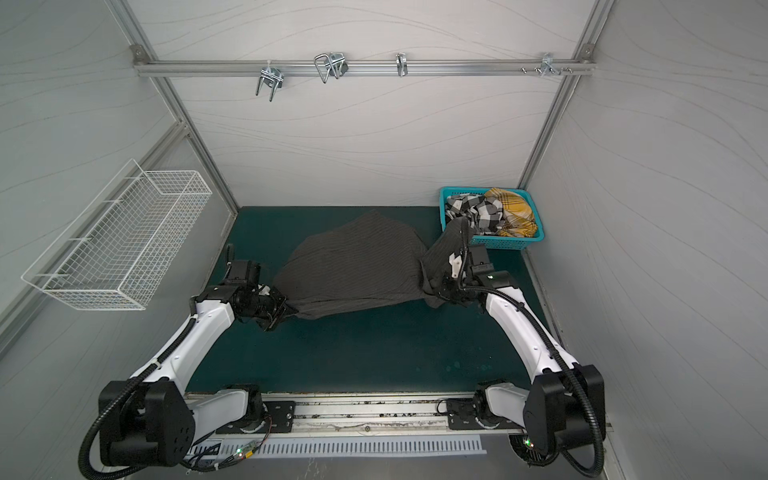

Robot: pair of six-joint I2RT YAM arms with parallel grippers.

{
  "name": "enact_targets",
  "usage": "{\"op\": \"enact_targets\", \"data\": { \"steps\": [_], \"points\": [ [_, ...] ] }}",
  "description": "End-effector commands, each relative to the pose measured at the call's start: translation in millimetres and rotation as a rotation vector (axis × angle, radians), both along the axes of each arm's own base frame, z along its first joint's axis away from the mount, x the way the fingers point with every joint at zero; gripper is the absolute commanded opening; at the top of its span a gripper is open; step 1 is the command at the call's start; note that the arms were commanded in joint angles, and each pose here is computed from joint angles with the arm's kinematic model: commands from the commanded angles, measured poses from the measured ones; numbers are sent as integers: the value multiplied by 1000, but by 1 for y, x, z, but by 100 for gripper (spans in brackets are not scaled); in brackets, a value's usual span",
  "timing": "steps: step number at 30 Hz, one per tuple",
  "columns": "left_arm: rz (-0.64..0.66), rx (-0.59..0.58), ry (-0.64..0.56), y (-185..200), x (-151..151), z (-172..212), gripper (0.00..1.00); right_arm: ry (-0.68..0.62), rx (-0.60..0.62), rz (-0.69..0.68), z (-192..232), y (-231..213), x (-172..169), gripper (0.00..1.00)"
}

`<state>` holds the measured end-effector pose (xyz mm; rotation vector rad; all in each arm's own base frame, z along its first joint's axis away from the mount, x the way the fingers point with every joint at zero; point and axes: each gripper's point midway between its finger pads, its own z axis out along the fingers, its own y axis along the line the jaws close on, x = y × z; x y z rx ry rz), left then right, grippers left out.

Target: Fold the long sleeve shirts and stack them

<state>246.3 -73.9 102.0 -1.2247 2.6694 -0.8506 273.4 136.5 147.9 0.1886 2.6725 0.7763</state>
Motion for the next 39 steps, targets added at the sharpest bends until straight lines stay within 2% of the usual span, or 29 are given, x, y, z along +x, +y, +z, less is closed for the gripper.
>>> {"op": "enact_targets", "data": {
  "steps": [1,3,4,5,8,9,11,12,16,18,23,30,33,39],
  "points": [
    [-38,5,-124,0,42,6,0,-23,-31,28,-1,2,6,0],
    [-45,15,-130,1,57,5,1,6,-49,39,-12,4,9,0],
    [-50,34,-120,3,62,4,16,29,-59,52,-18,6,8,0],
    [-55,49,-101,4,64,3,29,69,-81,66,-27,8,5,10],
    [-70,72,-61,4,51,3,49,130,-168,84,-50,7,-9,45],
    [-68,98,-60,7,43,5,64,143,-189,80,-56,5,-15,54],
    [-62,146,-59,11,20,5,84,167,-204,63,-66,1,-24,59],
    [-58,156,-44,13,7,2,85,171,-200,57,-69,0,-27,59],
    [-40,130,-1,10,-43,-16,76,190,-209,53,-74,-2,-31,59],
    [-32,94,-29,5,-49,-21,75,189,-213,51,-74,-2,-30,58],
    [-32,7,-103,-9,-17,-9,76,195,-218,51,-76,-3,-29,51],
    [35,-17,-150,-11,32,10,77,189,-214,47,-73,-3,-32,49],
    [37,6,-120,-10,39,1,75,194,-215,42,-73,-4,-33,50],
    [31,0,-39,-16,41,-24,63,189,-226,27,-67,-8,-34,56]
  ]
}}
